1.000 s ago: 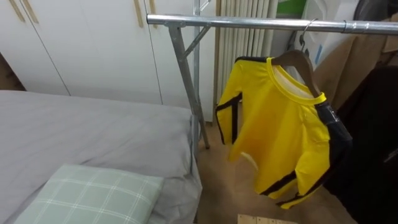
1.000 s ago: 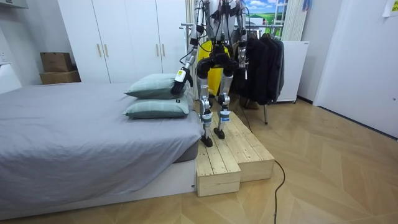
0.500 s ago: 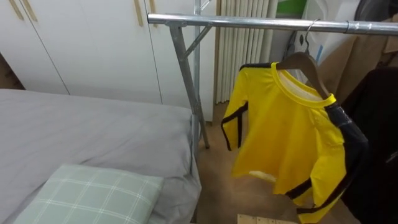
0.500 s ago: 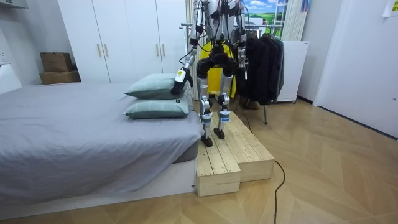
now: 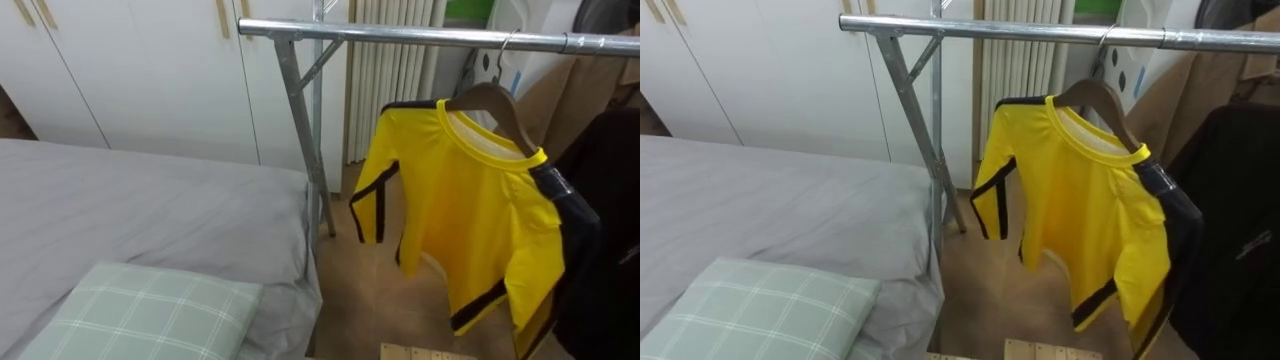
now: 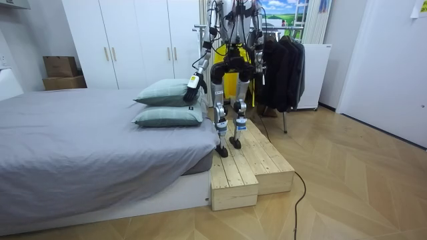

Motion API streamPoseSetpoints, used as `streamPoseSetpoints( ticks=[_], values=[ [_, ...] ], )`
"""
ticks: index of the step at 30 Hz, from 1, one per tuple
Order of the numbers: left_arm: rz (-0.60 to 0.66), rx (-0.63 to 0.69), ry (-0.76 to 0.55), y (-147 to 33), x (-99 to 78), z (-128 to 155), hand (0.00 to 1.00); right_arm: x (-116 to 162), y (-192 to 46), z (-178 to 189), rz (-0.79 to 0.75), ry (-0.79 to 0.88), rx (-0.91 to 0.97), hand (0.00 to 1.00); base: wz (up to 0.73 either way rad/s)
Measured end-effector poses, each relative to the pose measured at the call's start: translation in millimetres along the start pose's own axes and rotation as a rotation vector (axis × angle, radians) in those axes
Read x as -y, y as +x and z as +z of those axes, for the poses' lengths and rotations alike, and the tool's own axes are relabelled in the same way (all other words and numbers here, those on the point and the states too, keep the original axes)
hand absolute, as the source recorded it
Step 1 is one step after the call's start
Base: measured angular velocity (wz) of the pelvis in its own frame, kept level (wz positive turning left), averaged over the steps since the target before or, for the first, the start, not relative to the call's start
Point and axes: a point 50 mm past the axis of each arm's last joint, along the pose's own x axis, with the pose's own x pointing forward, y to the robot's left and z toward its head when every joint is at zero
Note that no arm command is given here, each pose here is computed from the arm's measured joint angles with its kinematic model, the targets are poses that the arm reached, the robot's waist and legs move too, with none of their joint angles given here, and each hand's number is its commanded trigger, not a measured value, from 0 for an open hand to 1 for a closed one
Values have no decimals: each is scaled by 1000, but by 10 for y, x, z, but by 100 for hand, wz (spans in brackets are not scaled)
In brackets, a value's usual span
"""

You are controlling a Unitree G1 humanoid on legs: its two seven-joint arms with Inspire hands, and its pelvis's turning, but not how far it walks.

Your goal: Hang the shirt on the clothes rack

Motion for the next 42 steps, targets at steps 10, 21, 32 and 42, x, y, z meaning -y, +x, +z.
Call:
streamPoseSetpoints(
  ticks=[10, 21, 32, 42],
  values=[
    [3, -5, 2, 0, -10, -23, 0, -9, -2, -11, -23, 1, 1, 0, 0],
    [-17, 76, -8, -25, 138, 327, 0, -21, 22, 301, -17, -218, 84, 0, 18],
    [-192, 289, 151, -157, 438, 859, 0, 63, 35, 514, -83, -374, 80, 0, 116],
    [-211, 252, 312, -108, 375, 553, 0, -12, 23, 746, -62, -288, 153, 0, 137]
  ],
)
